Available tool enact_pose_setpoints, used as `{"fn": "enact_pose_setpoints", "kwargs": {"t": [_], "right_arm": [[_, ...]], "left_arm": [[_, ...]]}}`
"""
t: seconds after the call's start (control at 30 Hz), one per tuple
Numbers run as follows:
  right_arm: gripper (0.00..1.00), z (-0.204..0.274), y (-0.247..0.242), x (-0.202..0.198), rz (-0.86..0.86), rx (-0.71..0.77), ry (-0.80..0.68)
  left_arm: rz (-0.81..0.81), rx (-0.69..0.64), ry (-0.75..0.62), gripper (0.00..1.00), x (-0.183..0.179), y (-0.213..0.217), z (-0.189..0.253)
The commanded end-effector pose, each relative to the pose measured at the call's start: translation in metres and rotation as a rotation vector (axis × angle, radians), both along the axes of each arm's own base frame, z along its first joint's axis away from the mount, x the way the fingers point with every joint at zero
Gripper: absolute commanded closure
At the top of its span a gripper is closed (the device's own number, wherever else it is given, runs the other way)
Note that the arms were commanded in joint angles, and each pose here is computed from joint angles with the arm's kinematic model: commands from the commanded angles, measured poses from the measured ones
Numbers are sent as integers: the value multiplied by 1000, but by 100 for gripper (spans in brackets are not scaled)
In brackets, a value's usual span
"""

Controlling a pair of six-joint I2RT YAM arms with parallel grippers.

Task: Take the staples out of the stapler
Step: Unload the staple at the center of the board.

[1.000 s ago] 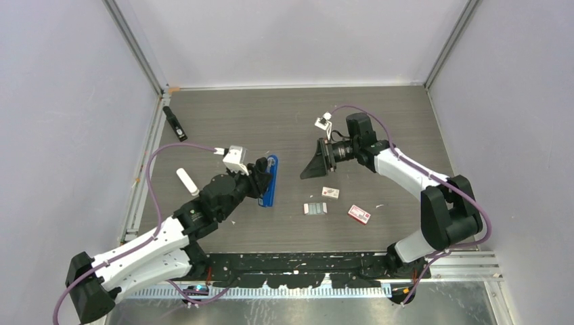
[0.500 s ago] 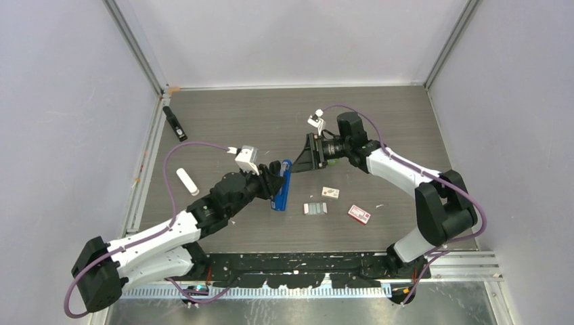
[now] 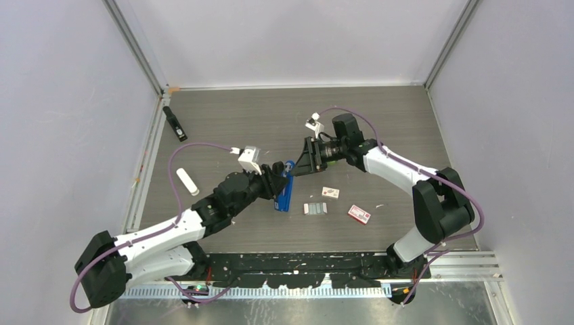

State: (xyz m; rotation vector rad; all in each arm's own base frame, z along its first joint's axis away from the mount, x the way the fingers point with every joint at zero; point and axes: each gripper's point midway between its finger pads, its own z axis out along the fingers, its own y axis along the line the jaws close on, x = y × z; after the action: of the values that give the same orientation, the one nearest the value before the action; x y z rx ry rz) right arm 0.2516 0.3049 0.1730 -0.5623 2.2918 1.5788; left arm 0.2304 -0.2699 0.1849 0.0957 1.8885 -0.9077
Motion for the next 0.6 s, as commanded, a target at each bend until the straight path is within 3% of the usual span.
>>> {"fn": "enact_pose_setpoints", "kwargs": {"t": [0.0, 0.27, 0.57], "right_arm": [[49, 12, 7, 8, 2, 12, -50], [52, 8, 8, 11, -12, -9, -41], [79, -1, 10, 16, -22, -33, -8]], "left_arm": [[-12, -152, -89, 100, 6, -12, 45], [-39, -149, -84, 100, 6, -20, 44], [-74, -130, -101, 100, 5, -26, 44]]}}
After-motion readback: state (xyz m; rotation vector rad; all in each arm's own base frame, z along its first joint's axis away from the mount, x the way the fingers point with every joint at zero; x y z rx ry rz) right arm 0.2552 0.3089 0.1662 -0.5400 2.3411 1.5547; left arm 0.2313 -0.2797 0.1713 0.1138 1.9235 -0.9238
